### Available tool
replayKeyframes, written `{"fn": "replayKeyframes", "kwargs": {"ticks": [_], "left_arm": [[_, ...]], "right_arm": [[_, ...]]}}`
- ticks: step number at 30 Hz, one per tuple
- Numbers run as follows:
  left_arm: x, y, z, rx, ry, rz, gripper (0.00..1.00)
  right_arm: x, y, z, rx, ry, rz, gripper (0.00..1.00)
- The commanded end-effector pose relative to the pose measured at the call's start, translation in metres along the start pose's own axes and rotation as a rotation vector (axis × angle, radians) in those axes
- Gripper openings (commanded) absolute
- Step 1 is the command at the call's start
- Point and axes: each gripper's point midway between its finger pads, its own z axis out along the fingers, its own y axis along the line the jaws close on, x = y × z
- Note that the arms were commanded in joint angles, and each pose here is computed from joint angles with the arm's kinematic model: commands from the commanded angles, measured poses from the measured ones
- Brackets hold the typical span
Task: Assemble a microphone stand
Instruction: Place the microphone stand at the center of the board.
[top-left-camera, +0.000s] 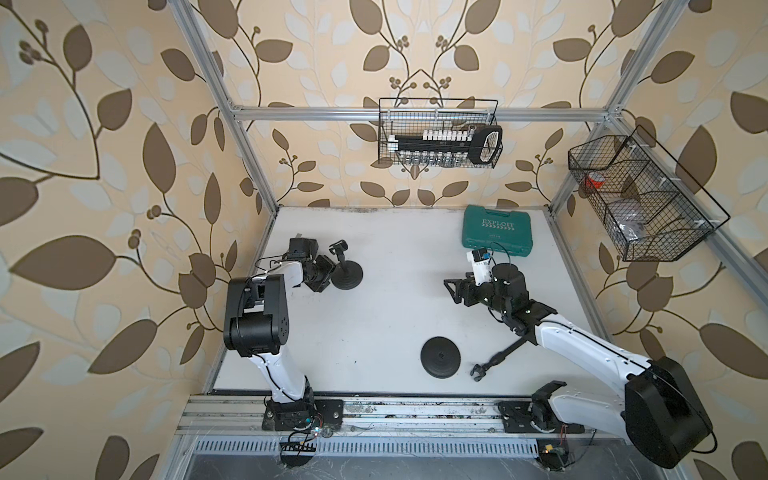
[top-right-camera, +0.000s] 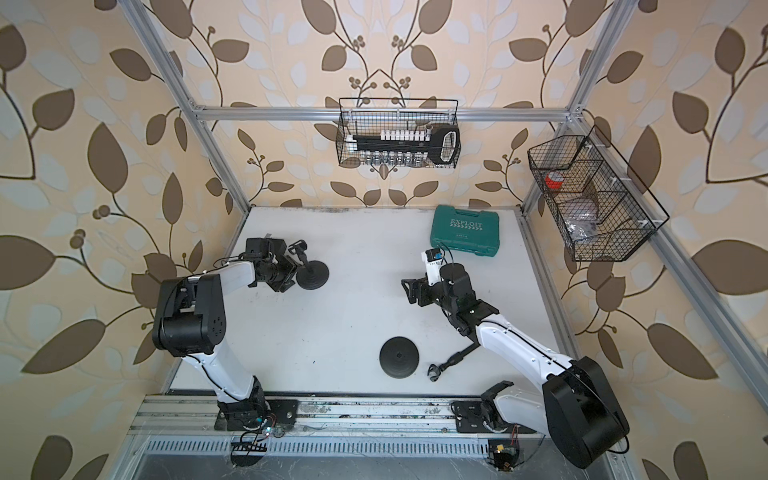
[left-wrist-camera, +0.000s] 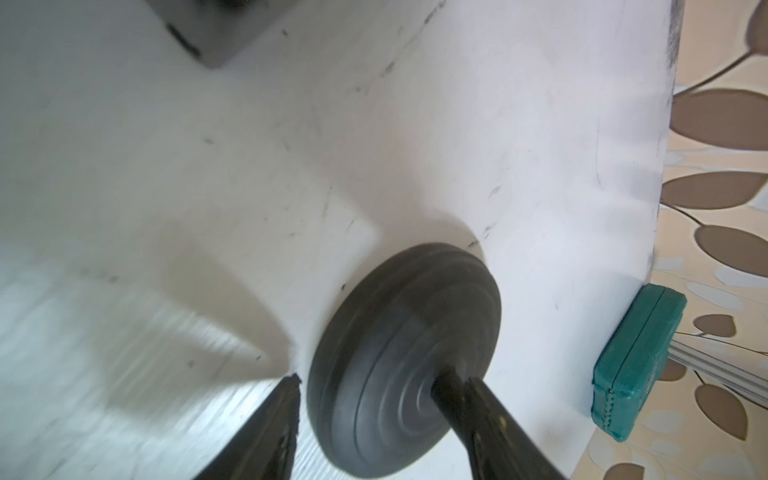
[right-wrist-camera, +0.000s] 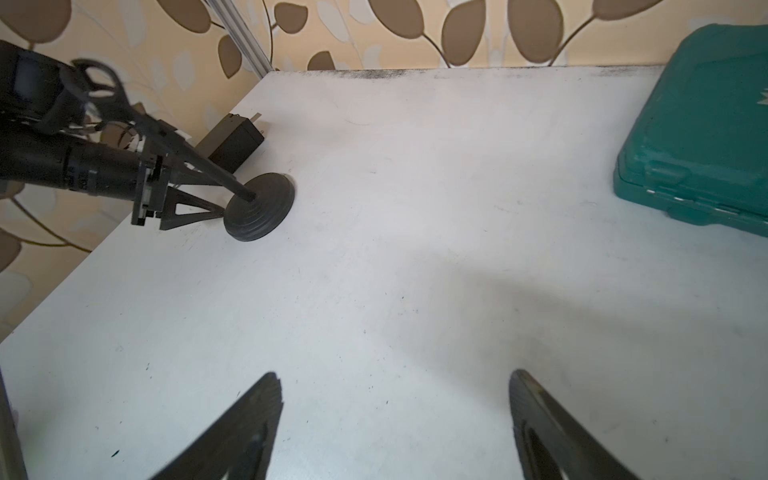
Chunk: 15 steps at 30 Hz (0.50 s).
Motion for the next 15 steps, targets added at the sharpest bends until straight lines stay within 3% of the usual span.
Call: {"fn": "replayKeyframes", "kwargs": {"ticks": [1,8,15], "left_arm": [[0.002,0.008,-0.024,-0.034,-0.053,0.025,0.64],[0.043,0.014,-0.065,0.009,-0.106,0.081,0.63],[0.130,-0.026,-0.080,0.119,-0.109,0.370,0.62]], "right_arm": [[0.015,-0.019,-0.012,0.099,0.035,0.070,0.85],[0.032,-0.034,-0.045,0.187,0.053,0.140,0.81],[0.057,-0.049,-0.075,0.286,0.153,0.177,0.82]]}}
